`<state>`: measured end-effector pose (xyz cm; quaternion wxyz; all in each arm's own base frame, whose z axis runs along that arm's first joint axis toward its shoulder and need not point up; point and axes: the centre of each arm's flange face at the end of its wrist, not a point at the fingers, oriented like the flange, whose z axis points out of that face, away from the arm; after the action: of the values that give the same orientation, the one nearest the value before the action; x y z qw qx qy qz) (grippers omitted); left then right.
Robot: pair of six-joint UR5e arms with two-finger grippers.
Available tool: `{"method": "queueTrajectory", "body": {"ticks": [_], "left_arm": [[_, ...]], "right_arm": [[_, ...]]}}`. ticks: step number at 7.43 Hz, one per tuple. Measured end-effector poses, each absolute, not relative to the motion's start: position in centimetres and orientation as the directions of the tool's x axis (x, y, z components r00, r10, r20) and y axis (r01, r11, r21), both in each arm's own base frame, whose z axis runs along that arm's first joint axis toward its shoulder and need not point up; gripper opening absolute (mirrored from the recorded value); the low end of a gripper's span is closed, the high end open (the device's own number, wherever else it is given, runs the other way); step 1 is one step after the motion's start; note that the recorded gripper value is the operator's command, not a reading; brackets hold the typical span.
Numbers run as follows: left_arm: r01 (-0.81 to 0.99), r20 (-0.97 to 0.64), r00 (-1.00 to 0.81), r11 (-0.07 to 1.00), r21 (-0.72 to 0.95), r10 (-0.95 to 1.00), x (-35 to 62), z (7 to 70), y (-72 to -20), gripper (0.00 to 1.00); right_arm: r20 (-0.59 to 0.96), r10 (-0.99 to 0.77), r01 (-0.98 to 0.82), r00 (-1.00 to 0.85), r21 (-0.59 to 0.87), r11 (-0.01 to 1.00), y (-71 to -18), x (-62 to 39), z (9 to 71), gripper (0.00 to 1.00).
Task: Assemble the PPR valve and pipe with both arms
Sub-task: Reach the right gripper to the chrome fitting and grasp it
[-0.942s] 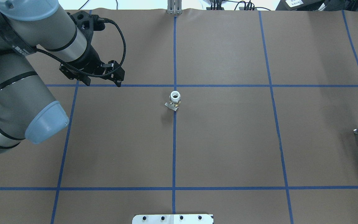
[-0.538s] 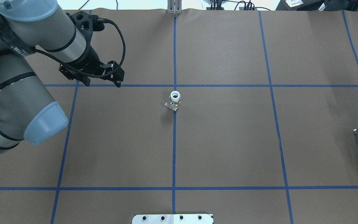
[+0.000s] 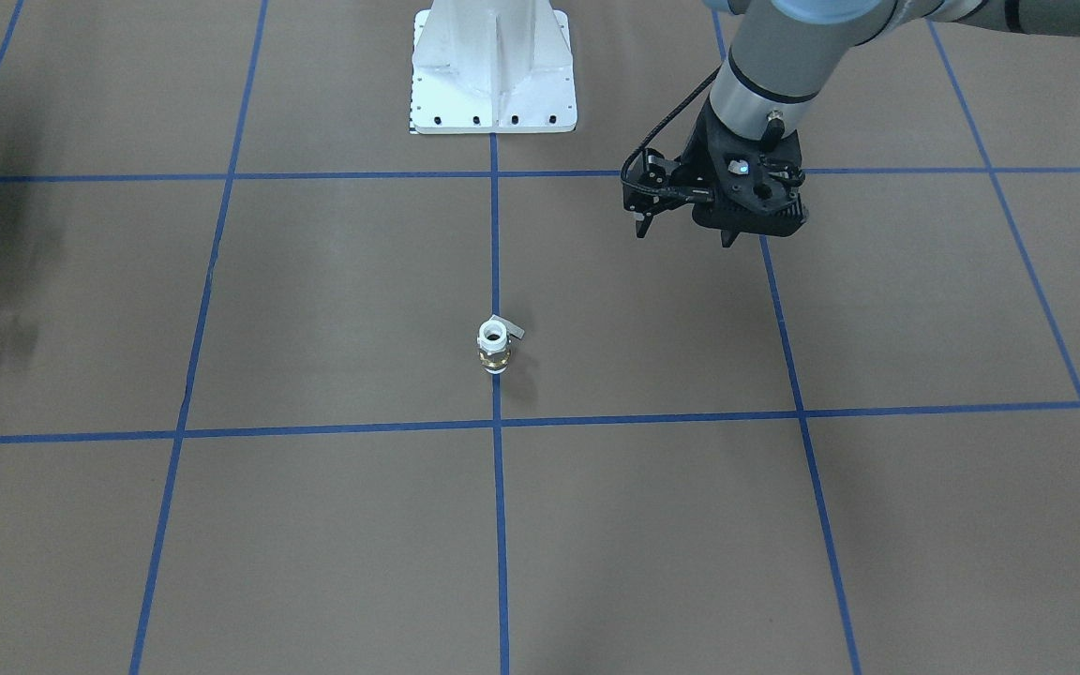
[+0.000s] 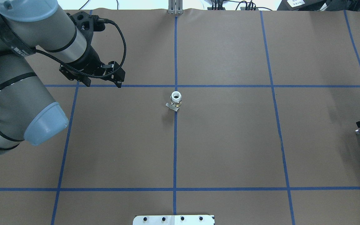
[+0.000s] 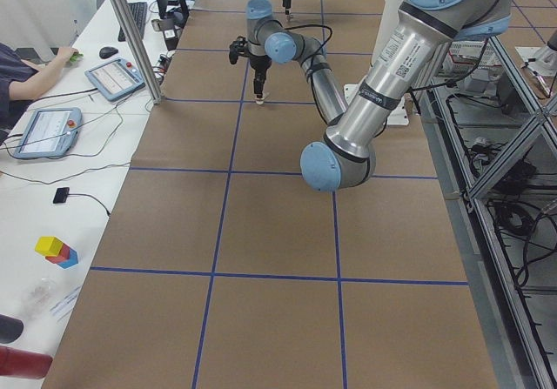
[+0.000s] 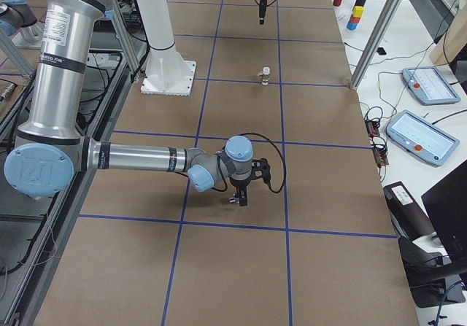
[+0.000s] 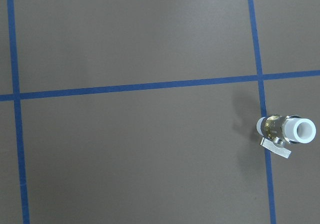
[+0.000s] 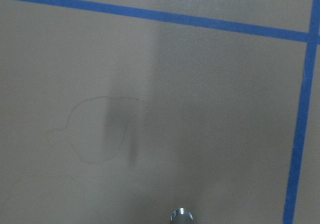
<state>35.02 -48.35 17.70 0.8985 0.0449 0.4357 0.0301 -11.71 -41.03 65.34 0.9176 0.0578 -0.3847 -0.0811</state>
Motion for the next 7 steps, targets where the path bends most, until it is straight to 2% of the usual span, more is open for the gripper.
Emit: {"method": "queueTrajectory", "body": {"ticks": [1, 6, 7], "left_arm": [[-0.015, -0.78, 0.619, 0.994, 0.107, 0.093, 35.0, 17.7, -48.3, 1.0], [-0.018, -0.78, 0.618, 0.994, 0.107, 0.095, 35.2, 17.7, -48.3, 1.0], [-0.018, -0.78, 0.618, 0.994, 0.107, 0.095, 35.2, 17.7, -48.3, 1.0]], "right_arm": [[0.694, -0.194, 0.11, 0.693, 0.164, 0.98, -41.0, -11.9, 65.7, 0.92], [0.691, -0.192, 0.136, 0.697, 0.135, 0.981, -40.6, -12.9, 67.1, 0.81], [0.693, -0.193, 0.14, 0.695, 0.132, 0.981, -40.5, -13.0, 67.1, 0.71]]}}
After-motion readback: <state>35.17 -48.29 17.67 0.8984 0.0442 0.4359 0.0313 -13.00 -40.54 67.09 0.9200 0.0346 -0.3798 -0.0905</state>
